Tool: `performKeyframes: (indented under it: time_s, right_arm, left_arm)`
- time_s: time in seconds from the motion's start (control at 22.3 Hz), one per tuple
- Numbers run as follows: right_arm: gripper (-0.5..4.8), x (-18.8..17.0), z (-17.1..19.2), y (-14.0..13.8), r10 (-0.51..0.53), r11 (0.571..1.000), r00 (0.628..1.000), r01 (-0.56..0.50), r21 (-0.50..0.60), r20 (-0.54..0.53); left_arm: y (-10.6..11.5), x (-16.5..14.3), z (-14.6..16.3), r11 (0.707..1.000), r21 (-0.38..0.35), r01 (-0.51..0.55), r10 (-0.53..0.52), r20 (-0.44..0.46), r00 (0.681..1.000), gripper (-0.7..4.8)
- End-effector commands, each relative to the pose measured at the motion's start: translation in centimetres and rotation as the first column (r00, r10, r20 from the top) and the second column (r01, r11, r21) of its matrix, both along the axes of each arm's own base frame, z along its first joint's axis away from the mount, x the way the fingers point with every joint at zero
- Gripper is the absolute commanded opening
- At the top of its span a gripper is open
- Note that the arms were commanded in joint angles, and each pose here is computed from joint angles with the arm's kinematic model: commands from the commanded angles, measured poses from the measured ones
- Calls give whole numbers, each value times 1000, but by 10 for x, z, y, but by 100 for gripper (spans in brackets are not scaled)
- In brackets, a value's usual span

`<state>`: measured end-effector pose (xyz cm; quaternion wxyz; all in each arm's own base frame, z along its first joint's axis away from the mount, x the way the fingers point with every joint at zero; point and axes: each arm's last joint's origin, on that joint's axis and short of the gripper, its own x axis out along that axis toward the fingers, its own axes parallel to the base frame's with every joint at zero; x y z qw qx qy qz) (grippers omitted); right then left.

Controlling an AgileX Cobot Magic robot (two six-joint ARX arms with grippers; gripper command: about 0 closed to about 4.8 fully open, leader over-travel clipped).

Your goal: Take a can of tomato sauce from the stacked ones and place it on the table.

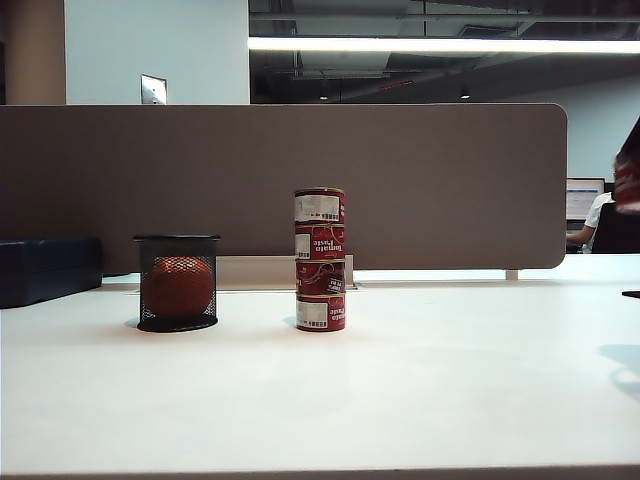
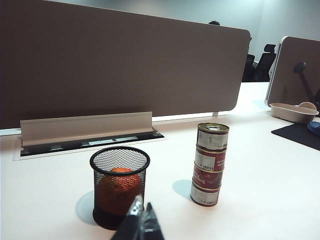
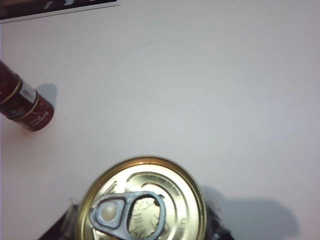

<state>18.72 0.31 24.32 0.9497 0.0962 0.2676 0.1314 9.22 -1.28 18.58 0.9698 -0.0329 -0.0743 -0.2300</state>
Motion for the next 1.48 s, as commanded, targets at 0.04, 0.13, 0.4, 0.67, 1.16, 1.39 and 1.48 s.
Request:
performKeyframes:
  time_s: [0.04,0.13,0.4,0.67,1.16,1.39,1.48]
  right_arm:
    - [251,0,-15,6,3,1000,998,-4,16,69]
    - [251,-2,-28,7,-11,1000,997,11,7,76]
    - [251,-12,-66,6,-29,1000,991,30,-4,128]
    - [251,-25,-96,4,-78,996,991,83,-44,113]
    - [251,-35,-113,3,-89,992,994,94,-81,59]
    - [256,-35,-118,3,-88,992,996,89,-85,16]
    - [279,-36,-119,3,-88,992,996,88,-85,5]
  left_arm:
    - [0,-1,3,1000,-3,-1,1,16,1000,-6]
    - [0,-1,3,1000,-3,-1,1,16,1000,-6]
    - [0,-1,3,1000,-3,-1,1,16,1000,-6]
    - [0,-1,3,1000,-3,-1,1,16,1000,-6]
    - [0,-1,3,1000,-3,-1,1,15,1000,-6]
    - [0,-1,3,1000,-3,-1,1,14,1000,-6]
    - [0,-1,3,1000,-3,-1,1,15,1000,-6]
